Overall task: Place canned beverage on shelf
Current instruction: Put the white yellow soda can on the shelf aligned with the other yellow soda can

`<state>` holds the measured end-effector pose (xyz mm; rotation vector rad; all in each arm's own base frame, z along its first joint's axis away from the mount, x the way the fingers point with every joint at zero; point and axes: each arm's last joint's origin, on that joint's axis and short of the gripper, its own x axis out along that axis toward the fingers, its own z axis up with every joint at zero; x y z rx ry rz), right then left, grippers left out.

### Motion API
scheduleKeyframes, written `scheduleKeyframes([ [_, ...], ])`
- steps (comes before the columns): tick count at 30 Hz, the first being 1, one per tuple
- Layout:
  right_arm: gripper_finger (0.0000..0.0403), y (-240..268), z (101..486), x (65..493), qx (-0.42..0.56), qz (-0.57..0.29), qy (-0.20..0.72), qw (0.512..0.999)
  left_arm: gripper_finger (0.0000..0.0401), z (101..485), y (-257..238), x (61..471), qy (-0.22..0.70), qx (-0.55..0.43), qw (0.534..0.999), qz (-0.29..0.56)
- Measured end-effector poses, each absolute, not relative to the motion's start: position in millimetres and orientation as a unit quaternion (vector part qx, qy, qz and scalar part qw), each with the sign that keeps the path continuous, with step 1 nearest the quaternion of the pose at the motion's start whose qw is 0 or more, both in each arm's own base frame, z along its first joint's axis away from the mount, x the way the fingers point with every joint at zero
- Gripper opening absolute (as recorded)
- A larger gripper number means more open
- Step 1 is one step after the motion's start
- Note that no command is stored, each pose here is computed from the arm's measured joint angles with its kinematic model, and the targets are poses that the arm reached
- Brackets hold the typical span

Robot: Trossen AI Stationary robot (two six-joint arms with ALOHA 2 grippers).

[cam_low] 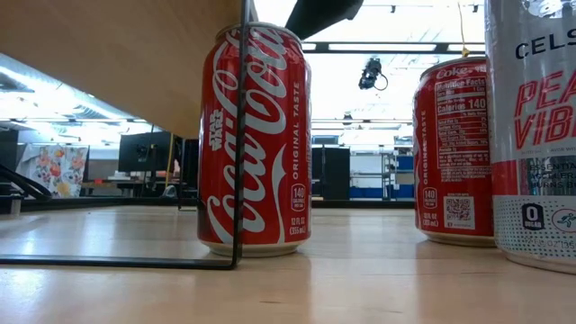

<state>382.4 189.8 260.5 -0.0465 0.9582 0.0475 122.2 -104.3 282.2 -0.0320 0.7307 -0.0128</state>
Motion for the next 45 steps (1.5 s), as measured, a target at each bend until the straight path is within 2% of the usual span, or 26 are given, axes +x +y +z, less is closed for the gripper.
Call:
scheduleKeyframes([
  [26, 0.0350, 192.3, 235.7, 394.1, -0.062, -0.002, 0.463, 0.884, 0.0178, 282.3, -104.2, 122.2, 0.357, -0.016, 0.934, -0.006],
  [33, 0.0350, 186.2, 219.7, 388.1, -0.077, -0.029, 0.520, 0.850, 0.0178, 282.3, -104.2, 122.1, 0.357, -0.016, 0.934, -0.006],
  [38, 0.0350, 174.6, 224.6, 383.6, -0.069, -0.073, 0.535, 0.839, 0.0178, 282.3, -104.3, 122.2, 0.357, -0.016, 0.934, -0.007],
  [45, 0.0350, 168.7, 240.6, 378.5, -0.029, -0.065, 0.548, 0.833, 0.0178, 282.3, -104.2, 122.2, 0.357, -0.014, 0.934, -0.007],
])
